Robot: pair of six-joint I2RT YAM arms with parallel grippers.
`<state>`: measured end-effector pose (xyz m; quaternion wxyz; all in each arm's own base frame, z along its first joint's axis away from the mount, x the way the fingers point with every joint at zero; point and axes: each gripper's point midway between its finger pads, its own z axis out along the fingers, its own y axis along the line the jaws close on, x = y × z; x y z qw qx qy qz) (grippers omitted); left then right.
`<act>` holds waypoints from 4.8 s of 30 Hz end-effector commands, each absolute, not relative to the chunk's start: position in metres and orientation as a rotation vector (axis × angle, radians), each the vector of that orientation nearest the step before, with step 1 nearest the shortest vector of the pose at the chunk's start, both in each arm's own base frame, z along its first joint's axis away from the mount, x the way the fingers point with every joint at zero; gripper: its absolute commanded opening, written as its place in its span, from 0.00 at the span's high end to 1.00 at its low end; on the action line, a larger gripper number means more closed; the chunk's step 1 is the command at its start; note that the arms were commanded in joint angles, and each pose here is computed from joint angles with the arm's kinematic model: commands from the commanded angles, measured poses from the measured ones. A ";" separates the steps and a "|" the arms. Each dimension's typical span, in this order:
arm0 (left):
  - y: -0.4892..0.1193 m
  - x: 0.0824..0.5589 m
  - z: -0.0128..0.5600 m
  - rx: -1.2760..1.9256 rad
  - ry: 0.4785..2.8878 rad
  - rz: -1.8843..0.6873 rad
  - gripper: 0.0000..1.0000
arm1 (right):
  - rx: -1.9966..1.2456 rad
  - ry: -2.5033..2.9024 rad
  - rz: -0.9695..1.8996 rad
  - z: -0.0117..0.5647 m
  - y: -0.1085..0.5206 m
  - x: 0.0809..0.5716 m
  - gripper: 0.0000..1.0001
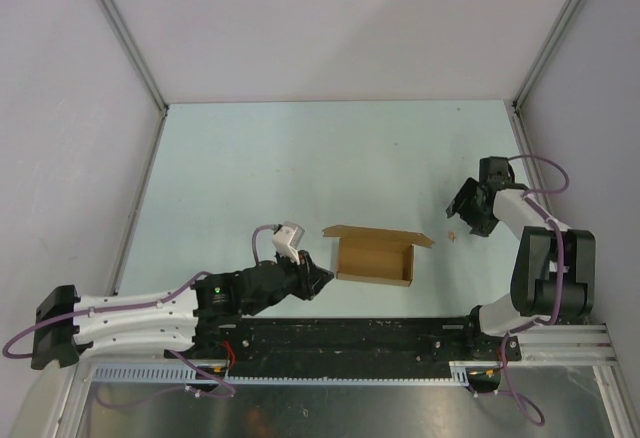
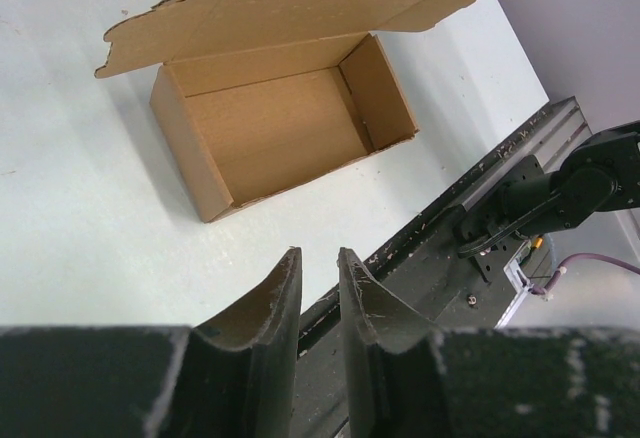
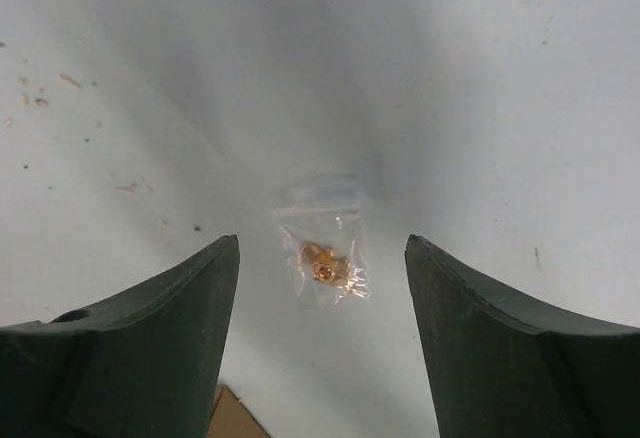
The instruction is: Fold the paper box
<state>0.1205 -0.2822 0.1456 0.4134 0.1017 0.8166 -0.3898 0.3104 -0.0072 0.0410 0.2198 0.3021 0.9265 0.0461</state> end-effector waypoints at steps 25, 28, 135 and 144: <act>-0.279 0.121 0.152 0.196 2.032 -1.027 0.74 | 0.697 2.659 0.001 0.015 0.000 0.325 0.53; -0.278 0.121 0.151 0.196 2.032 -1.027 0.74 | 0.695 2.655 0.010 0.016 0.002 0.326 0.61; -0.280 0.118 0.145 0.203 2.058 -1.030 0.76 | 0.443 2.766 0.046 0.004 0.038 0.316 0.75; -0.281 0.118 0.148 0.205 2.052 -1.036 0.76 | 0.452 2.621 0.032 0.050 0.025 0.326 0.97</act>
